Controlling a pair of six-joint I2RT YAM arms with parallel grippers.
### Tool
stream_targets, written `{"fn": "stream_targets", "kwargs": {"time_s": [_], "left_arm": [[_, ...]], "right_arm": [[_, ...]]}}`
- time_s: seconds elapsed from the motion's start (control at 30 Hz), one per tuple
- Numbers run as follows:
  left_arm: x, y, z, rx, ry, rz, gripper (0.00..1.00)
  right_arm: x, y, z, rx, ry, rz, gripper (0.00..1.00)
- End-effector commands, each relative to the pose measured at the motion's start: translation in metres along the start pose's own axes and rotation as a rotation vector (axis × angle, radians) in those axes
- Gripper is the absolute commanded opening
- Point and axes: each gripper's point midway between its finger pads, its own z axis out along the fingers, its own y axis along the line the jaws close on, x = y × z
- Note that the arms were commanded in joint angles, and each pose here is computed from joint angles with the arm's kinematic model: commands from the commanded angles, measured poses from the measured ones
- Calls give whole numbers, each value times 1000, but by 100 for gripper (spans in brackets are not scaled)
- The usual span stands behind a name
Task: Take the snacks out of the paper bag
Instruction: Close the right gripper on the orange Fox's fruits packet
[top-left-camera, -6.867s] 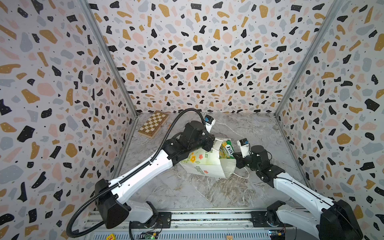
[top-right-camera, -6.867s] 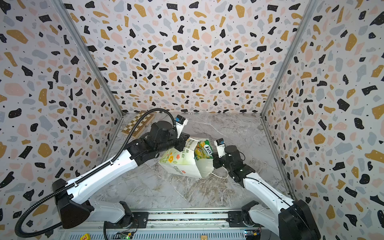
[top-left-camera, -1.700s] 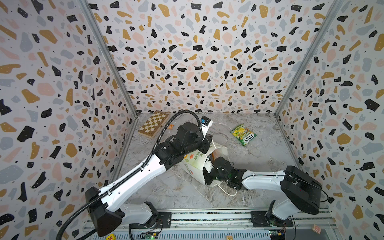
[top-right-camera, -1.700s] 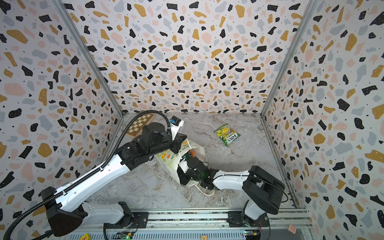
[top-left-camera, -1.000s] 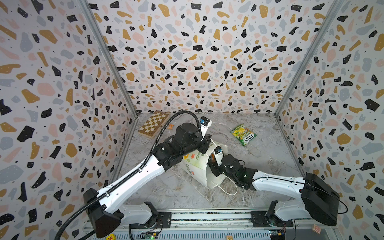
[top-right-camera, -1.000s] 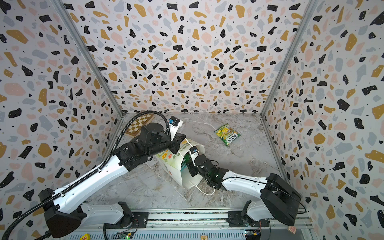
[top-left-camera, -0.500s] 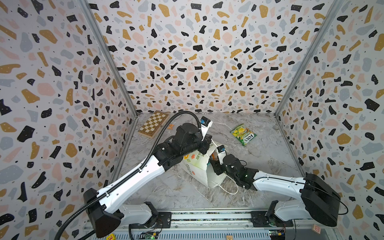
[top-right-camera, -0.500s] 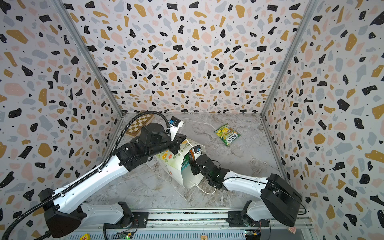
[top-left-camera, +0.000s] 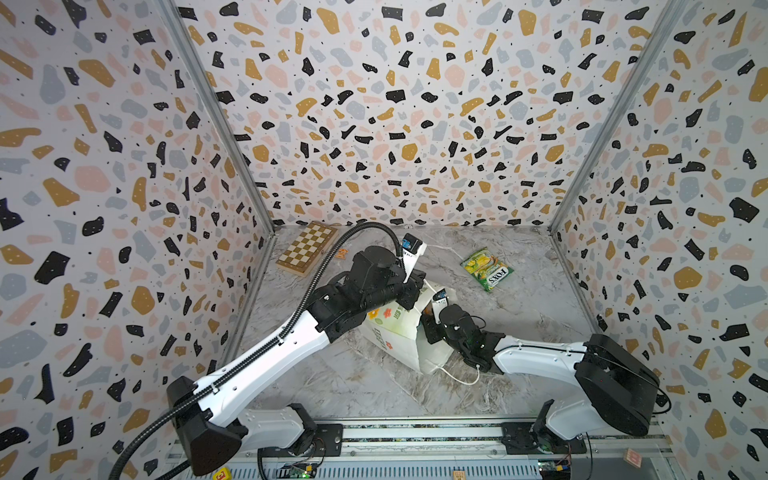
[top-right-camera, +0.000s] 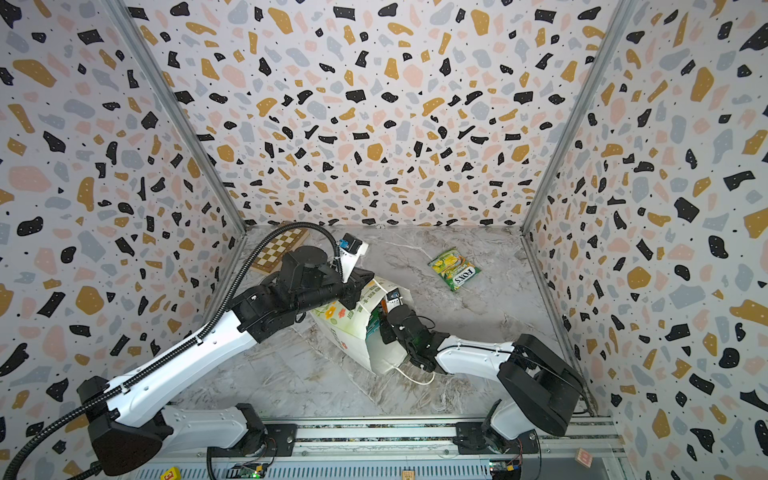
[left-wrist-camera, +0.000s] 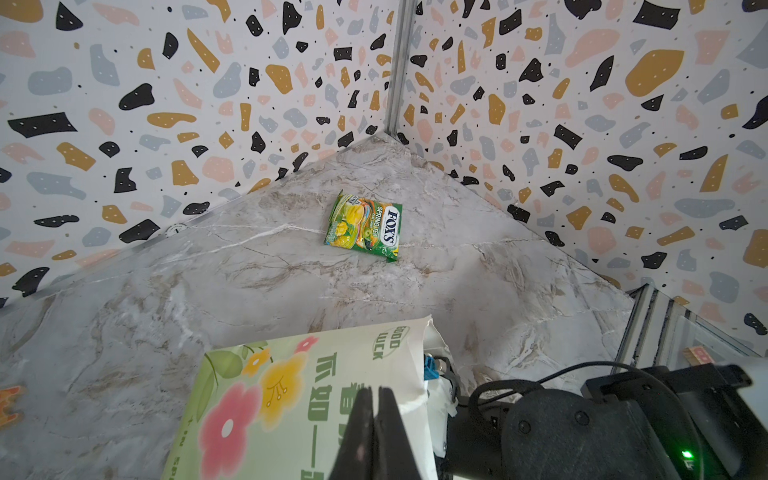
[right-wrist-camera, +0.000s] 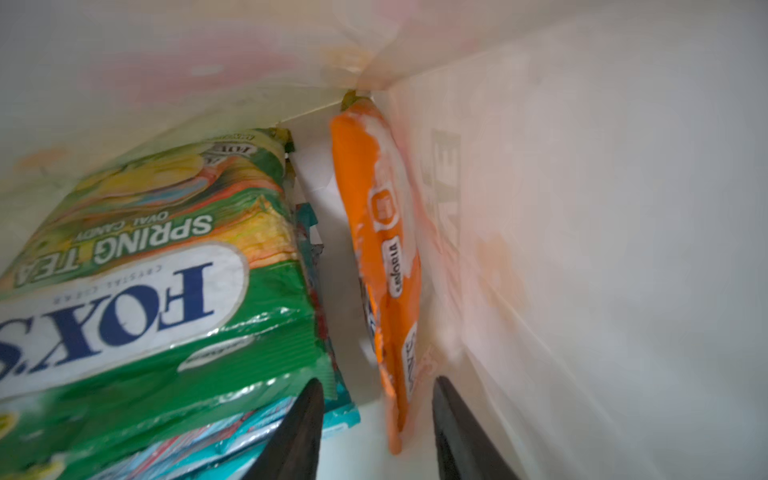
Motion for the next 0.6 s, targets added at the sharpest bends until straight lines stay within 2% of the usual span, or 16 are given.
{"fn": "stream_targets", "kwargs": {"time_s": [0.0,0.3,0.47,0.57], "left_arm": [[-13,-6,-5,27,-42,19,0],[-15,-8,-7,34,-48,27,0],[-15,-6,-8,26,-49,28,0],[-16,-6,-9,22,-53,30,0]], "right_arm": [[-33,-2,4,11,-89,0,43],[-41,4,23,-60,-110,-78,36],[-39,11,30,-125,-92,-115,21],[-37,9,32,-122,-79,-122,7]]}}
